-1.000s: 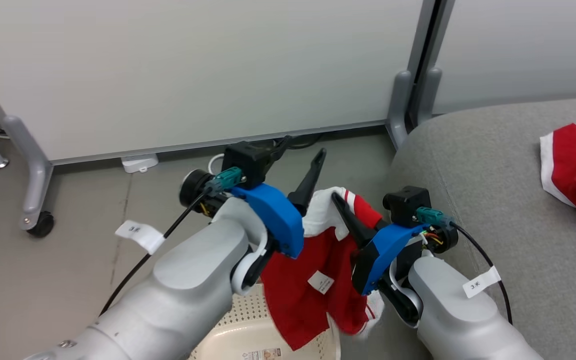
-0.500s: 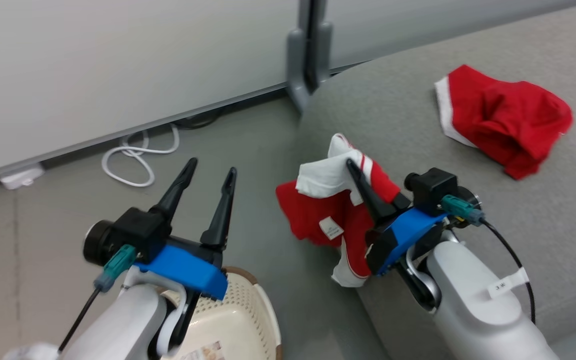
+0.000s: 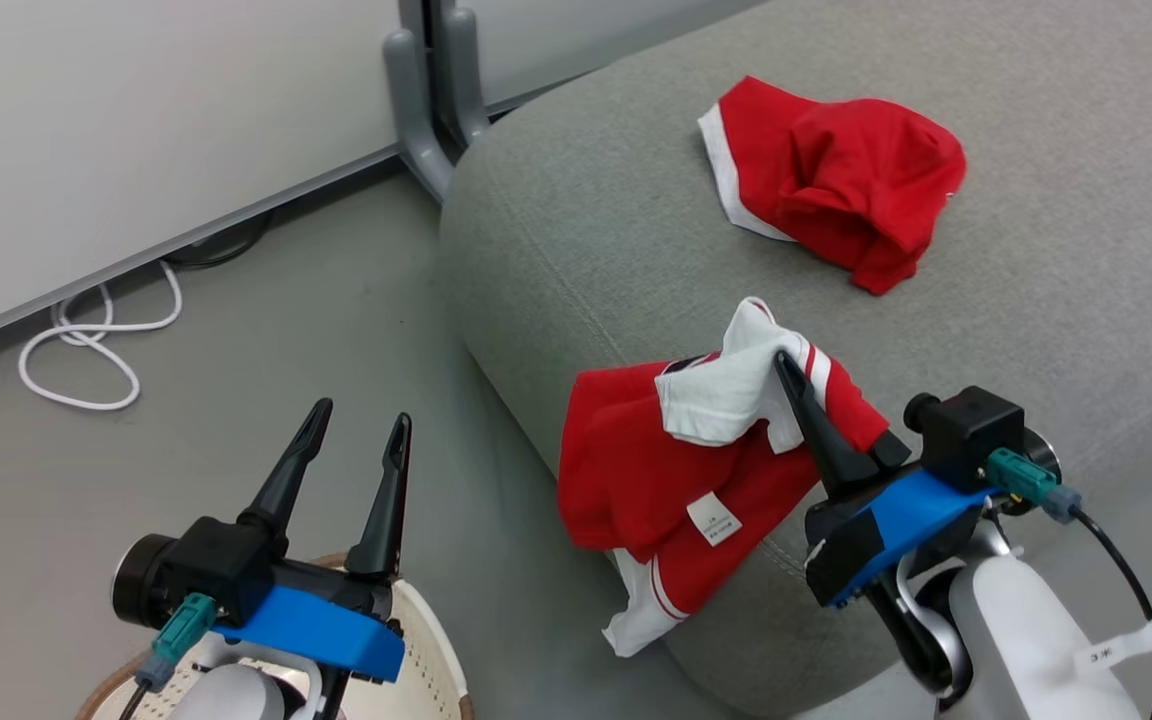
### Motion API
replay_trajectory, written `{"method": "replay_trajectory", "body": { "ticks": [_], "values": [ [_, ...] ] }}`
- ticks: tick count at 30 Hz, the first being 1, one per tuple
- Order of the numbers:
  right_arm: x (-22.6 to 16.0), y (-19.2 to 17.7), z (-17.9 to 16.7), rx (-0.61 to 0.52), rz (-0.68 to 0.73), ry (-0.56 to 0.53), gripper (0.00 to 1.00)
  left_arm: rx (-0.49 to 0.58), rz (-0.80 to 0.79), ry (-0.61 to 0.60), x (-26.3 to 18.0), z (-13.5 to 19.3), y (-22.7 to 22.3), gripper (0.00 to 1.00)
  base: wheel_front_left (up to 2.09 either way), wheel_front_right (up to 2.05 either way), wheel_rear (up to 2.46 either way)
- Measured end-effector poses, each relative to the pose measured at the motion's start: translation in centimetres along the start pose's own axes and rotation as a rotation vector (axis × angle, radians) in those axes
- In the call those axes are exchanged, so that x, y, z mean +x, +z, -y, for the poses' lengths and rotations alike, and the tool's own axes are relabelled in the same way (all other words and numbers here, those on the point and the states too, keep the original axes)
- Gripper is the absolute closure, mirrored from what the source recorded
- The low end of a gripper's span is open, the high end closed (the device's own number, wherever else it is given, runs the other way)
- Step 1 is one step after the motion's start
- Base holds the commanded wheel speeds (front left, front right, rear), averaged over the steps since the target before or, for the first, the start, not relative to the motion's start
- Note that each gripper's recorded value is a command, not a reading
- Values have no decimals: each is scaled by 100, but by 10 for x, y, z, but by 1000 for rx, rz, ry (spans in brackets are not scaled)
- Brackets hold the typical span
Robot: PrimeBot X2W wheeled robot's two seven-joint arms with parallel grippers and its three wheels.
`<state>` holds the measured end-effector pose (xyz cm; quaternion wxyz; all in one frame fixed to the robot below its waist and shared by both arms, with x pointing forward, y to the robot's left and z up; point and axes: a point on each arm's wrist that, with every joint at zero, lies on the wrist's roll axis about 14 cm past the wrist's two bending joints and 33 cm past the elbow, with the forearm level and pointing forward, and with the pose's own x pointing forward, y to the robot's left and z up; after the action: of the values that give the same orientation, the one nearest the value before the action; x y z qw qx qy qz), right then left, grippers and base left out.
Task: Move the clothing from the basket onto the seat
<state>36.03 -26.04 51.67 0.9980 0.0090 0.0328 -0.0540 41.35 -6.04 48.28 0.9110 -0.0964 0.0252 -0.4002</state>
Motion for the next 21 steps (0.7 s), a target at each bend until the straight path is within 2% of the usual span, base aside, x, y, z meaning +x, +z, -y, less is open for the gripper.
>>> {"method": "replay_trajectory", "body": {
  "ticks": [6,12,16,21],
  "values": [
    [-10,-3,3,14,-15,-31,100,-9,-44,-14,2,-1,-19,0,0,0,0],
    [-2,-4,4,15,-28,-35,100,-8,-70,-11,2,-8,-33,0,0,0,0],
    [19,17,12,-28,11,-32,100,-19,-84,-3,5,-16,-43,0,0,0,0],
    [56,64,29,-123,89,-26,100,-30,-78,-9,16,-28,-53,0,0,0,0]
  ]
}}
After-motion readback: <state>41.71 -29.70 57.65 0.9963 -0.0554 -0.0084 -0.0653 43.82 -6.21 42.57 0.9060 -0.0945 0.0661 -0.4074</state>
